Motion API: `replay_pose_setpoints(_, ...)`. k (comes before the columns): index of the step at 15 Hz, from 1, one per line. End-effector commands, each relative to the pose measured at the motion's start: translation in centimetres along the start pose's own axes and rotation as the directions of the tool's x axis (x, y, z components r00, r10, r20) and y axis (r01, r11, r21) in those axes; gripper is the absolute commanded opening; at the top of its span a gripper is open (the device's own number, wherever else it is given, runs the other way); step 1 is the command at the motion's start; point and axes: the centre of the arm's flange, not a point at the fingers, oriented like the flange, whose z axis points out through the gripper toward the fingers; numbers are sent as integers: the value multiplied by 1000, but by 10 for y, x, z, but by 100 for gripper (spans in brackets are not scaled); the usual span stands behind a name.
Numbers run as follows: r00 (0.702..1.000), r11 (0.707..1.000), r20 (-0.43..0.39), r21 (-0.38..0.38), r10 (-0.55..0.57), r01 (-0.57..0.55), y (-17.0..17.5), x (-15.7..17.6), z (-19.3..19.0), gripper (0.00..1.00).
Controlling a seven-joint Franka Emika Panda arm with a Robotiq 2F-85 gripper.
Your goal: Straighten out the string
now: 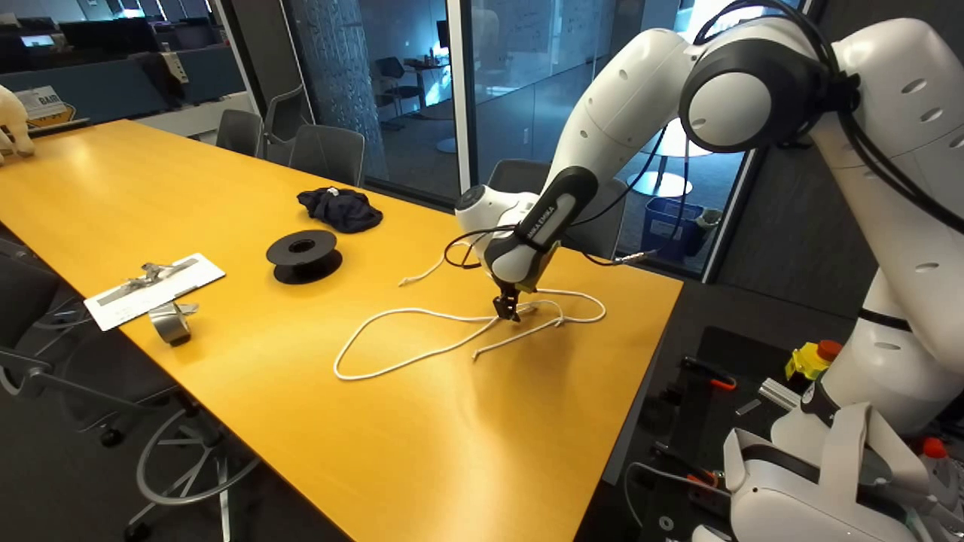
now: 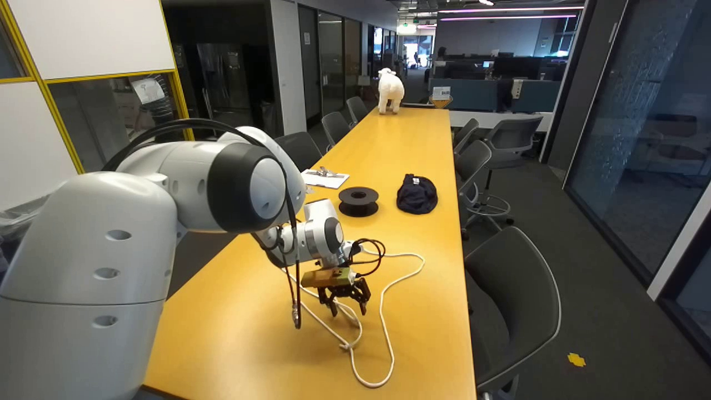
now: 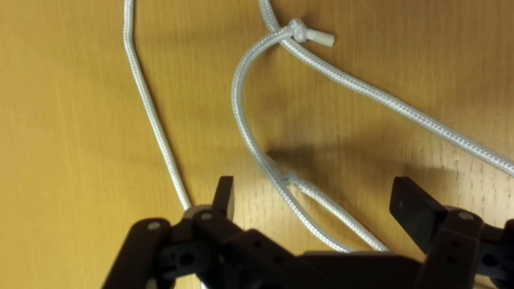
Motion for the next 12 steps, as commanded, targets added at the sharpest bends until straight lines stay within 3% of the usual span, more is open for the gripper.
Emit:
replay_pose_setpoints(1, 1000, 1000, -5, -12, 21, -22, 8, 8, 1, 100)
replay_pose_setpoints(12, 996, 995, -11, -49, 84, -85, 16, 27, 14, 100)
